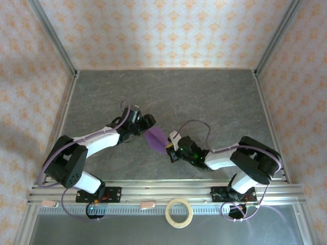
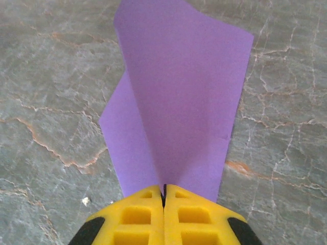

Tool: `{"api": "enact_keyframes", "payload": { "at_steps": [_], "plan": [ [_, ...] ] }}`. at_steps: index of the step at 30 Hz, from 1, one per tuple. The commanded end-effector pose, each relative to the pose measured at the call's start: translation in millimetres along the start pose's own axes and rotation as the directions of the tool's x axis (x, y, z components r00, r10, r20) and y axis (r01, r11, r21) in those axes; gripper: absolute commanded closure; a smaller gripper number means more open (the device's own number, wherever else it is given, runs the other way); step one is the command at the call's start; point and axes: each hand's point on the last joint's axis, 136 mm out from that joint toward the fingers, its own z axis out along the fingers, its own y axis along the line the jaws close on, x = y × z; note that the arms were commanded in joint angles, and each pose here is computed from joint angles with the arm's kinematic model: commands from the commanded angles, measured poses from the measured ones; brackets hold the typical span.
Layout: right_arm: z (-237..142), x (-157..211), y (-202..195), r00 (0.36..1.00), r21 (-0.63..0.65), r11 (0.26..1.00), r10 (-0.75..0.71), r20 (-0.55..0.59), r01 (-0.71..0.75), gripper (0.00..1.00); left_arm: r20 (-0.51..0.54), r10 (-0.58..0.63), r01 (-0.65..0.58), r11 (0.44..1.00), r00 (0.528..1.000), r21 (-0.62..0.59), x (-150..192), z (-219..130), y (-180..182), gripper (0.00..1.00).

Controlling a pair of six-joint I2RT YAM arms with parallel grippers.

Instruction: Fold a paper plane with a square sheet of paper (pick it up from the middle)

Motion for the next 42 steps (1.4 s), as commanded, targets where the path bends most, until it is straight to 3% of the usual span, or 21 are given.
{"api": "enact_keyframes", "payload": {
  "at_steps": [1, 9, 13, 14, 21, 31, 38, 42],
  "plan": [
    [-2.4, -12.9, -0.1, 0.999, 0.001, 1.0, 0.017, 0.047, -0.017, 1.0, -0.023, -0.015, 0.016, 0.998, 1.0, 0.066, 6.0, -2.5, -13.2, 0.35],
    [0.9, -12.3, -2.7, 0.999, 0.015, 1.0, 0.024, 0.045, -0.025, 1.0, -0.078, -0.073, 0.076, 0.996, 0.994, 0.038, 20.6, 13.8, -4.0, 0.35],
    [2.8, -10.0, -5.3, 0.999, 0.031, 0.999, 0.019, 0.033, -0.02, 1.0, -0.019, -0.082, 0.082, 0.996, 0.996, 0.028, 9.8, 3.2, -4.7, 0.32],
    [2.4, -10.1, -6.1, 0.999, 0.034, 0.999, 0.017, 0.036, -0.019, 1.0, 0.007, -0.078, 0.077, 0.997, 0.997, 0.021, 4.6, -2.0, -5.7, 0.25],
    [1.0, -12.2, -7.6, 0.999, 0.043, 0.999, 0.016, 0.048, -0.018, 1.0, 0.106, -0.076, 0.075, 0.997, 0.991, 0.012, -12.7, -28.0, -4.9, 0.22],
    [2.7, -10.5, -7.8, 0.999, 0.043, 0.999, 0.017, 0.045, -0.019, 0.99, -0.091, -0.081, 0.087, 0.994, 0.993, 0.062, 35.1, 4.2, -18.2, 0.28],
    [2.2, -12.2, -7.9, 0.999, 0.045, 0.999, 0.006, 0.049, -0.008, 0.97, -0.115, -0.074, 0.08, 0.995, 0.991, 0.05, 36.7, 18.1, -18.8, 0.38],
    [2.8, -12.1, -9.2, 0.999, 0.054, 0.999, -0.008, 0.041, 0.006, 0.96, -0.112, -0.065, 0.068, 0.997, 0.992, 0.024, 37.3, 20.1, -12.4, 0.49]
  ]
}}
